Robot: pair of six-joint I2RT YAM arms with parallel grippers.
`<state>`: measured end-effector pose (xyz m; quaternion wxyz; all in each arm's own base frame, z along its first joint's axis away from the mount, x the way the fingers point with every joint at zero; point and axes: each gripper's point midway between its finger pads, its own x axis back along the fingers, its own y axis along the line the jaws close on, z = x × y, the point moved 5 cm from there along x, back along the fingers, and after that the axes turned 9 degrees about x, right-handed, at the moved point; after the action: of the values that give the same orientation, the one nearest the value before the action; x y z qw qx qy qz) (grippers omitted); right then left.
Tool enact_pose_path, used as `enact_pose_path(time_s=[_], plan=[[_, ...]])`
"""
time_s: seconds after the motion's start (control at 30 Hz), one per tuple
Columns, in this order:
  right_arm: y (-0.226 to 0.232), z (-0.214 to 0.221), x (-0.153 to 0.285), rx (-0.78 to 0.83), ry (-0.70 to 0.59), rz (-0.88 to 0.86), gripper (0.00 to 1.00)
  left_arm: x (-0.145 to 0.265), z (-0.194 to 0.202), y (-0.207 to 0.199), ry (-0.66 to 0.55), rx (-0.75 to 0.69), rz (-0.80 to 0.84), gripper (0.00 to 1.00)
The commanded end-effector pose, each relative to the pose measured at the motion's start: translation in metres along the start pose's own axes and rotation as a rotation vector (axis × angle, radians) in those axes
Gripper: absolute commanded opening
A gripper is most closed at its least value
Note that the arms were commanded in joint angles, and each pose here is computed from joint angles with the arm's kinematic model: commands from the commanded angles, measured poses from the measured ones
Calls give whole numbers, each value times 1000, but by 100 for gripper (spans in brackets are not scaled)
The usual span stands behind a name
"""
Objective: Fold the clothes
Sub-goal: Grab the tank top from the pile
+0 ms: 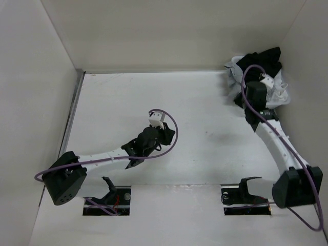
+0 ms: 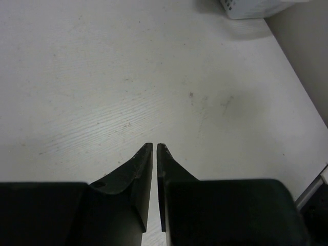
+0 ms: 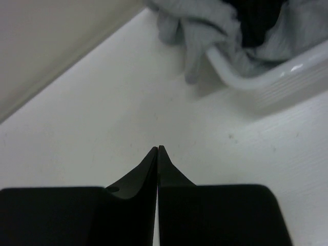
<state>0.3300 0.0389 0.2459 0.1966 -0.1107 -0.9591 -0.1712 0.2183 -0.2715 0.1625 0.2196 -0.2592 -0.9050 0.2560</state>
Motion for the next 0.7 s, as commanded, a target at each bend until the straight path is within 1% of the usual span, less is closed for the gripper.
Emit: enact_pose_path(time_s=[0.0, 0.07, 0.13, 0.17, 0.2, 0.23, 0.3, 0.43, 0.57, 0.67], plan=[[-6, -78, -37, -35, -167, 44, 4, -3, -12, 7, -84, 27, 31, 11], [-20, -101, -70, -44, -179, 111, 6, -6, -12, 15, -85, 36, 9, 20], [-34, -116, -103, -54, -183, 162, 13, -9, -11, 19, -84, 38, 0, 31], [-45, -125, -123, -55, -180, 201, 19, -10, -9, 22, -80, 37, -7, 38], [-52, -130, -134, -55, -178, 224, 25, -11, -9, 22, -81, 41, -6, 42], [-61, -136, -147, -55, -177, 254, 33, -11, -8, 23, -78, 43, -6, 46], [-82, -143, -170, -51, -172, 311, 43, -11, -9, 24, -82, 48, -6, 48], [-118, -141, -203, -63, -142, 384, 54, -17, -6, 31, -81, 59, -23, 51], [-138, -137, -224, -70, -124, 411, 59, -22, -2, 32, -62, 62, -23, 53], [-142, -132, -240, -69, -111, 390, 60, -24, -2, 31, -61, 66, -7, 53]])
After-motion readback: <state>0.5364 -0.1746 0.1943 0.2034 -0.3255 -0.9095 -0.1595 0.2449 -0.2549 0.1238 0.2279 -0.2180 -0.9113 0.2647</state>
